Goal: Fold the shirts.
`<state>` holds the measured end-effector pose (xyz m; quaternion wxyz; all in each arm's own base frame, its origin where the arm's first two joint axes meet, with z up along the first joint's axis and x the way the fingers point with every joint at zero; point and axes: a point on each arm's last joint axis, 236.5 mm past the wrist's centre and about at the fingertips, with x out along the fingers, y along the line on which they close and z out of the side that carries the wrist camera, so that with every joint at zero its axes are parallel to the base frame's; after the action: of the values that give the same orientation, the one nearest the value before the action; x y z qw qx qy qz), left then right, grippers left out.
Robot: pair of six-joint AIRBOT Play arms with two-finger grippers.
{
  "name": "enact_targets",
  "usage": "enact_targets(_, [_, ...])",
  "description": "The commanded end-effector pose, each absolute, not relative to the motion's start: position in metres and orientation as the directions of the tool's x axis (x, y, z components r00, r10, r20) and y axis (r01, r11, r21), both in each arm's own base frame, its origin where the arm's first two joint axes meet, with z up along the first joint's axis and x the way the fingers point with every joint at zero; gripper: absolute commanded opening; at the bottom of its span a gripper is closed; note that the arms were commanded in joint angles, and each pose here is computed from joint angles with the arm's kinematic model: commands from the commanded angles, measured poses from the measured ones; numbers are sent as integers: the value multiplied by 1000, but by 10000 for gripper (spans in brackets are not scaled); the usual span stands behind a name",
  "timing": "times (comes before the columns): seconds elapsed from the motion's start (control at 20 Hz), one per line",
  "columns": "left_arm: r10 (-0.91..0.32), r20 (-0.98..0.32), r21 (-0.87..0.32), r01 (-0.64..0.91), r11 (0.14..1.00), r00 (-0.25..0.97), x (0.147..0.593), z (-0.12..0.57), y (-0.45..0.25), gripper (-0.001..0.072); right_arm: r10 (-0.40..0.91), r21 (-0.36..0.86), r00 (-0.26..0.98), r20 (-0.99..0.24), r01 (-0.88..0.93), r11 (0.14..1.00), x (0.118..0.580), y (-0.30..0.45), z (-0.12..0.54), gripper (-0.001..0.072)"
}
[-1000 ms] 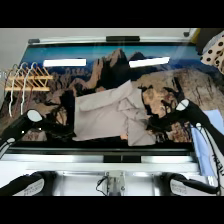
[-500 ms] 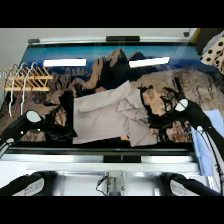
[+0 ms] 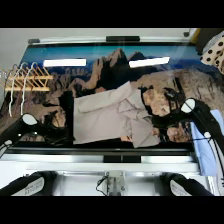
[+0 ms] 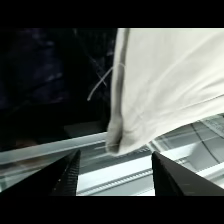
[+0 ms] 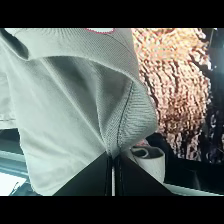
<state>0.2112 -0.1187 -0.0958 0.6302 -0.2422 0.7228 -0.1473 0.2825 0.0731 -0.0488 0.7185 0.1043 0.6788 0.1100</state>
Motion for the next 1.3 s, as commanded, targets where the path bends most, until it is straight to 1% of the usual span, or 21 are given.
enact_targets(0.0, [-556, -831, -545, -205, 813, 4, 226, -105, -129, 523, 298, 298, 50, -953, -13, 955, 281, 73, -47, 63])
enact_targets(0.1, [-560, -825, -561, -217, 799, 74, 242, -104, -135, 387, 298, 298, 47, -953, -4, 954, 280, 73, -47, 63])
enact_targets(0.15, [-558, -825, -562, -217, 798, 86, 246, -105, -138, 385, 300, 301, 45, -953, 2, 954, 280, 74, -47, 63])
enact_targets(0.2, [-559, -826, -561, -216, 799, 75, 244, -109, -141, 339, 305, 305, 41, -952, 3, 952, 279, 75, -47, 63])
enact_targets(0.25, [-562, -825, -559, -215, 801, 51, 240, -112, -144, 159, 306, 307, 37, -951, 4, 952, 278, 75, -47, 63])
enact_targets(0.3, [-567, -823, -561, -201, 803, 34, 236, -112, -145, 32, 306, 306, 37, -951, 3, 952, 278, 75, -47, 63])
enact_targets(0.45, [-597, -802, -598, -78, 798, 35, 247, -87, -145, 31, 304, 303, 43, -952, -36, 952, 279, 74, -40, 63])
enact_targets(0.5, [-609, -790, -612, -53, 789, 72, 262, -66, -141, 30, 292, 287, 63, -954, -70, 955, 283, 71, -29, 63])
enact_targets(0.55, [-612, -778, -620, -17, 784, 145, 283, -38, -133, 30, 267, 258, 93, -959, -105, 961, 290, 66, -15, 63])
enact_targets(0.6, [-601, -754, -611, 54, 790, 267, 311, 5, -121, 30, 224, 205, 139, -964, -143, 968, 299, 55, 8, 63])
enact_targets(0.65, [-578, -711, -573, 146, 807, 401, 336, 56, -107, 30, 180, 144, 204, -962, -179, 973, 310, 45, 35, 63])
enact_targets(0.7, [-540, -638, -505, 232, 832, 549, 355, 124, -91, 30, 133, 66, 298, -945, -223, 972, 323, 34, 73, 62])
enact_targets(0.75, [-492, -541, -427, 281, 860, 683, 363, 198, -74, 30, 93, -15, 406, -909, -255, 967, 334, 24, 115, 62])
enact_targets(0.85, [-386, -325, -282, 302, 911, 863, 348, 331, -48, 30, 19, -183, 667, -745, -231, 956, 350, 6, 222, 62])
enact_targets(0.95, [-272, -105, -165, 253, 953, 957, 304, 444, -32, 31, -22, -280, 892, -451, -118, 953, 339, -4, 346, 62])
enact_targets(1.0, [-225, -23, -122, 221, 968, 974, 282, 480, -29, 31, -21, -295, 952, -306, -74, 953, 324, -4, 397, 62])
enact_targets(1.05, [-181, 48, -90, 185, 979, 982, 259, 509, -28, 31, -20, -302, 985, -171, -34, 953, 303, -4, 440, 62])
enact_targets(1.1, [-145, 95, -75, 152, 986, 985, 243, 527, -29, 31, -20, -302, 996, -88, -7, 953, 284, -4, 466, 62])
enact_targets(1.15, [-110, 129, -62, 119, 991, 986, 229, 538, -29, 31, -27, -296, 999, -46, 12, 955, 265, -6, 479, 62])
enact_targets(1.2, [-77, 151, -50, 85, 995, 985, 218, 543, -29, 31, -38, -288, 999, -35, 26, 957, 252, -9, 483, 62])
enact_targets(1.25, [-48, 156, -39, 54, 998, 987, 210, 544, -28, 31, -48, -288, 997, -57, 30, 957, 241, -11, 478, 62])
